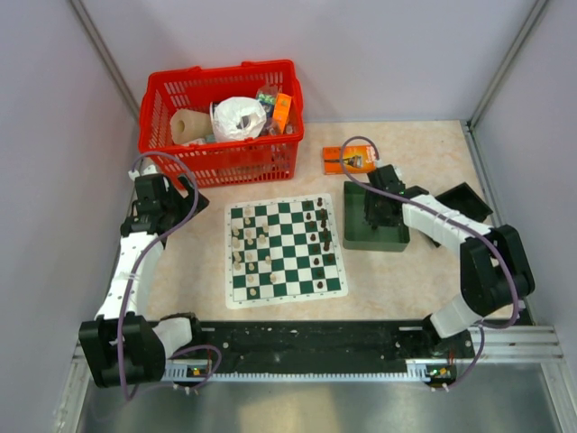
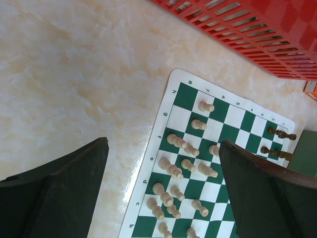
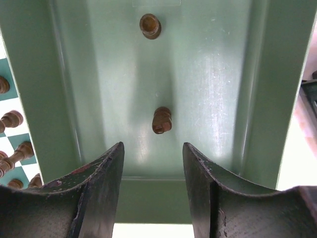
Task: Set up the chess pieces on the board
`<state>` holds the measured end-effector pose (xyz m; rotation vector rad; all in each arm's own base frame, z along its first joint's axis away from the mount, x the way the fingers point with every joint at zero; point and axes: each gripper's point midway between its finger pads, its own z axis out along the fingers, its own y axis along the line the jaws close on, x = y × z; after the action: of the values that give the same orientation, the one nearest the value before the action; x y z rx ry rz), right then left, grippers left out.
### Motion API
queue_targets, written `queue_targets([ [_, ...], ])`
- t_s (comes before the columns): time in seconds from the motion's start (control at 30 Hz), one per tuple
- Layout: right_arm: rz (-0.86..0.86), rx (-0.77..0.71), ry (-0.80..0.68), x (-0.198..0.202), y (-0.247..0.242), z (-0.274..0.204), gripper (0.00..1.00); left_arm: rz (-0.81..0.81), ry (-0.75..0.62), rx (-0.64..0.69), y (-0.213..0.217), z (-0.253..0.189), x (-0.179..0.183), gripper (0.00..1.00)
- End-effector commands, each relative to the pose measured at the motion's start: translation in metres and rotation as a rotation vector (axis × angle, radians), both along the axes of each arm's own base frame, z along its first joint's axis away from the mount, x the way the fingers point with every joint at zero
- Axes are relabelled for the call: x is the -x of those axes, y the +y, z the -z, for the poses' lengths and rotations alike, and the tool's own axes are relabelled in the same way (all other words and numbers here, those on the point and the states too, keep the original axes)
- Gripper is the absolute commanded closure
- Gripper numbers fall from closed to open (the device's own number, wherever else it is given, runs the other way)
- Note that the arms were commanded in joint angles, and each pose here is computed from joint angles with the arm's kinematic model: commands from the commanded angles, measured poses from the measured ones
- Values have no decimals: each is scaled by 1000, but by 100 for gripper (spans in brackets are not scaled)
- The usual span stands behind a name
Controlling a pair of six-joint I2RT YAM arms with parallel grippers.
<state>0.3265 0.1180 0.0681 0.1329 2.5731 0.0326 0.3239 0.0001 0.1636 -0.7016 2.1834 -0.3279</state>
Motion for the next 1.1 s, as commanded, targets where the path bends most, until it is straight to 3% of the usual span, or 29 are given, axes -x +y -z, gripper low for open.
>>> queue_targets([
  [0.0, 6, 25, -54, -23, -5, -12, 50, 5, -62, -6, 0, -15, -8, 1],
  [1.07, -11, 38, -40, -40, -4, 6, 73, -3, -53, -20, 3, -13, -7, 1],
])
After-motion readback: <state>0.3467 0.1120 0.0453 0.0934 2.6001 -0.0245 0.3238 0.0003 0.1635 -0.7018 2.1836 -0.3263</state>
